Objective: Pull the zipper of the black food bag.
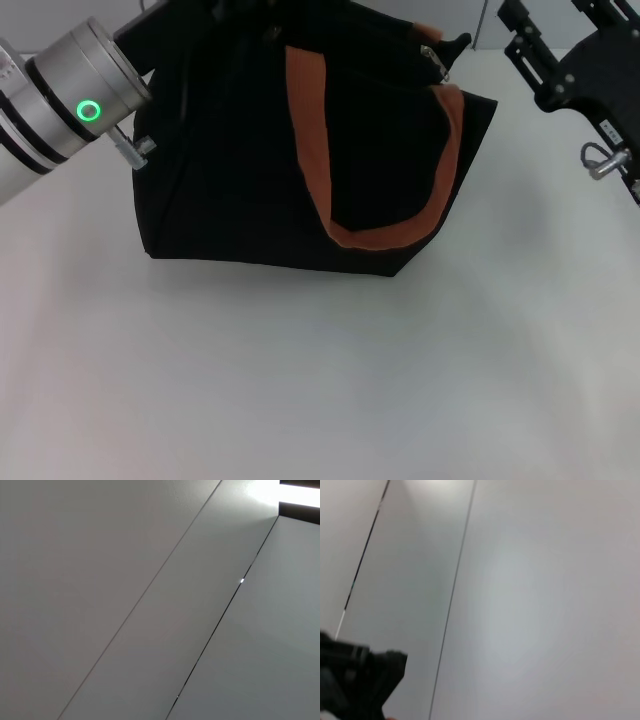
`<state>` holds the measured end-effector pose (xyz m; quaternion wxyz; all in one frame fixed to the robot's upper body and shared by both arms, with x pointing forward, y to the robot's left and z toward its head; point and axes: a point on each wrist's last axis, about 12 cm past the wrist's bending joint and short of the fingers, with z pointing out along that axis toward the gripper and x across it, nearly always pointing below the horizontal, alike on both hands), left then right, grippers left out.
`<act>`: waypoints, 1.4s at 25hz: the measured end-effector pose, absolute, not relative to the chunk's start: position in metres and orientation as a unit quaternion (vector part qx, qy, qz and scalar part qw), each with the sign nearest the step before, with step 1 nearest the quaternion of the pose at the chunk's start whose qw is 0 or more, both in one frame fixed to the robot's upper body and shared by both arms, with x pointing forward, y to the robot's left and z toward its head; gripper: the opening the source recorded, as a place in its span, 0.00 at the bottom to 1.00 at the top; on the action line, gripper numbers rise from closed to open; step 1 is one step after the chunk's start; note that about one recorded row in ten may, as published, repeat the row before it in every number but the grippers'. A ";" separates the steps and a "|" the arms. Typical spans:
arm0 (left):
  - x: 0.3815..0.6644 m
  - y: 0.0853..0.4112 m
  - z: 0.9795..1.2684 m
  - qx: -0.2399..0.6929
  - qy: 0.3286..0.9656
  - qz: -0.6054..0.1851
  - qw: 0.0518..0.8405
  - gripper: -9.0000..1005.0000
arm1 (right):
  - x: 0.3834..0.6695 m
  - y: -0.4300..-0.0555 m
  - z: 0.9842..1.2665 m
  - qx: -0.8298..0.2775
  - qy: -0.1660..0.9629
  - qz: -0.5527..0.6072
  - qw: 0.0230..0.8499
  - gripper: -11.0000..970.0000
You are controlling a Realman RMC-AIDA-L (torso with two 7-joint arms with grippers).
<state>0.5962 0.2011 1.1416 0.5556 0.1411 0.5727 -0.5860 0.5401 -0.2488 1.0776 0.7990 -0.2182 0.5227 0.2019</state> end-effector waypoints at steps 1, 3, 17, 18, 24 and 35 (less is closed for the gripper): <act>0.596 0.201 1.141 0.144 0.575 -0.582 0.557 0.07 | 0.540 -0.250 1.078 -0.212 0.526 0.213 0.796 0.52; 0.596 0.200 1.140 0.149 0.577 -0.576 0.560 0.07 | 0.536 -0.255 1.076 -0.193 0.534 0.238 0.788 0.59; 0.592 0.189 1.153 0.257 0.560 -0.548 0.566 0.07 | 0.480 -0.270 1.066 -0.147 0.500 0.290 0.802 0.61; 0.592 0.188 1.155 0.262 0.556 -0.549 0.566 0.07 | 0.479 -0.270 1.065 -0.145 0.502 0.290 0.802 0.61; 0.589 0.187 1.171 0.287 0.517 -0.564 0.577 0.28 | 0.475 -0.270 1.062 -0.139 0.507 0.293 0.799 0.61; 0.569 0.192 1.166 0.348 0.491 -0.566 0.564 0.71 | 0.474 -0.269 1.061 -0.158 0.510 0.302 0.790 0.61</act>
